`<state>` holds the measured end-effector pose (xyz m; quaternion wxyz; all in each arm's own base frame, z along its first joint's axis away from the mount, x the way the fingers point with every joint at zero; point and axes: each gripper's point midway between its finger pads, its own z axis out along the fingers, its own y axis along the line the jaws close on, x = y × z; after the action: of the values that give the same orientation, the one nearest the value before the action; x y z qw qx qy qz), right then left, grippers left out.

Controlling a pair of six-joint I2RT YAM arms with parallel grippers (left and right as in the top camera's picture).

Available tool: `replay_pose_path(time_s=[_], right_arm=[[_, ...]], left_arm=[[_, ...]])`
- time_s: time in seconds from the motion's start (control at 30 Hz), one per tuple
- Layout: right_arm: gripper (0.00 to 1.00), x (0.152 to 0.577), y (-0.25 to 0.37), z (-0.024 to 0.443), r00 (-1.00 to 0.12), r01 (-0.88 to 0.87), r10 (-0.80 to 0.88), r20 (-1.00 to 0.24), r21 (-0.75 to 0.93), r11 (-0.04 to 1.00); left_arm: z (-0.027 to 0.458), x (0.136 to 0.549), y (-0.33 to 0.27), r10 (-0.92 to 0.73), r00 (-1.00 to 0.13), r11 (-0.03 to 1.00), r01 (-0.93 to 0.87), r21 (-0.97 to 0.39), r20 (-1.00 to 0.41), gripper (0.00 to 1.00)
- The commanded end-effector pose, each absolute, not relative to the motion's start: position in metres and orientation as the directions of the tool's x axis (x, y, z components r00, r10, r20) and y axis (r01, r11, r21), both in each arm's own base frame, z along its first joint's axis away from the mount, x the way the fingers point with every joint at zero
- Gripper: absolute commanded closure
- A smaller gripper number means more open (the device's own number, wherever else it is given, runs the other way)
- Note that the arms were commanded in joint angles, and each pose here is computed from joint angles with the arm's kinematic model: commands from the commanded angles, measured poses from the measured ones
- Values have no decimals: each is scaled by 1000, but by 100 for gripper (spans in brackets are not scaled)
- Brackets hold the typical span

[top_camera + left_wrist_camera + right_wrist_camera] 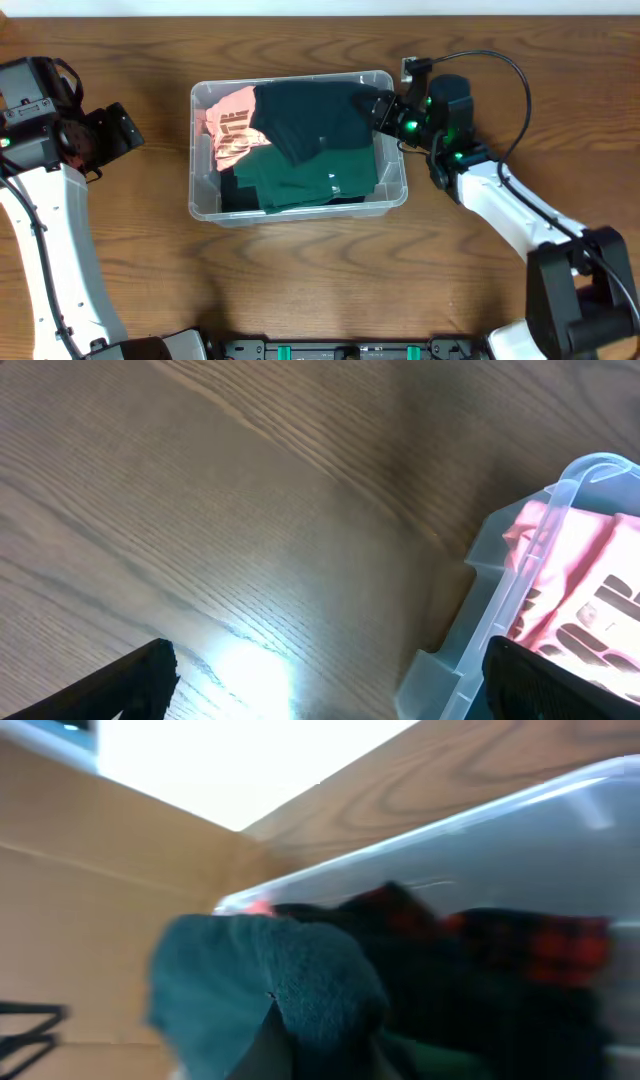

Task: Pack container
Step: 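Carry the teal garment with the right gripper into the bin, then push the teal garment down into the bin with the right gripper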

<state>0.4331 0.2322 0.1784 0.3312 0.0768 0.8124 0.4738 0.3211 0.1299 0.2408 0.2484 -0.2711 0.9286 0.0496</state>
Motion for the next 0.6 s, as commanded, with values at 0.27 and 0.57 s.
replay_pose_path(time_s=[0.27,0.57], right_arm=[[63,466,182,175,-663,-255,407,-628,701,666],[46,445,189,253,-610,-477,383,-694,707,522]], left_arm=[[239,320,133,-490,-725,840,-542,-38,-483,2],[239,320,133,-490,-725,840,-542,-38,-483,2]])
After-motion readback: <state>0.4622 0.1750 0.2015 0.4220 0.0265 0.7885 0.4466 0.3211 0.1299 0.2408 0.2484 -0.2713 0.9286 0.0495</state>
